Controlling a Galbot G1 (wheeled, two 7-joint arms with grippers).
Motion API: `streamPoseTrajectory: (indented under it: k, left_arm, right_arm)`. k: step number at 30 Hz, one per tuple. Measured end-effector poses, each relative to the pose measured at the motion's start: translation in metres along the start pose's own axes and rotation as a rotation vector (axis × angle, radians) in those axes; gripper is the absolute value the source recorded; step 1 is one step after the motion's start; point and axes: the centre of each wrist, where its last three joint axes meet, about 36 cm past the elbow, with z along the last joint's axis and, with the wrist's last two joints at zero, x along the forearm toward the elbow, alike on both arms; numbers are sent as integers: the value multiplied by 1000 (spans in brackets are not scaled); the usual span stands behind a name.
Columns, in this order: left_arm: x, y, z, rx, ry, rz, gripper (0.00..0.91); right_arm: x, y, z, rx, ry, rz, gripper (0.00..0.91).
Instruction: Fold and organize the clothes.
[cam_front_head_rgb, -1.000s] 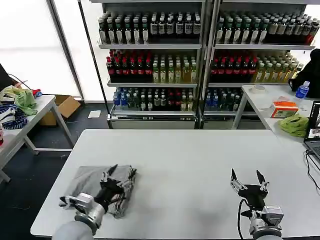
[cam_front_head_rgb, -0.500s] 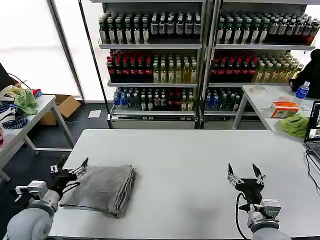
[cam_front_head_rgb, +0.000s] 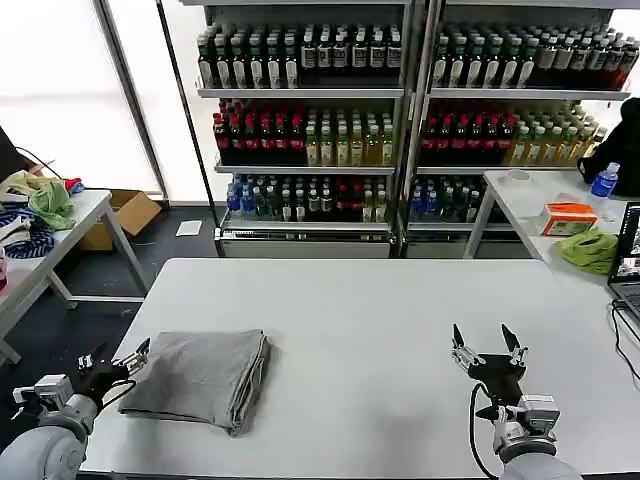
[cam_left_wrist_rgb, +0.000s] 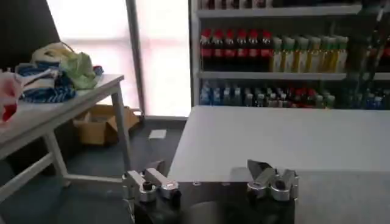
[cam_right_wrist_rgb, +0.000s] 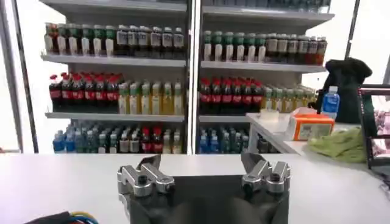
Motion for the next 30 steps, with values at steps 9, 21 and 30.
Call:
streamPoseTrajectory:
  k: [9, 21, 30]
  left_arm:
    - [-1, 5, 8, 51, 35, 14, 907]
    - [1, -4, 16, 96, 56, 53, 907]
    - [1, -13, 25, 114, 71, 85, 826]
  right_arm:
    - [2, 1, 5, 1, 10, 2, 907]
    - [3, 2, 8, 6, 15, 4, 907]
    - [5, 3, 11, 10, 21, 2, 907]
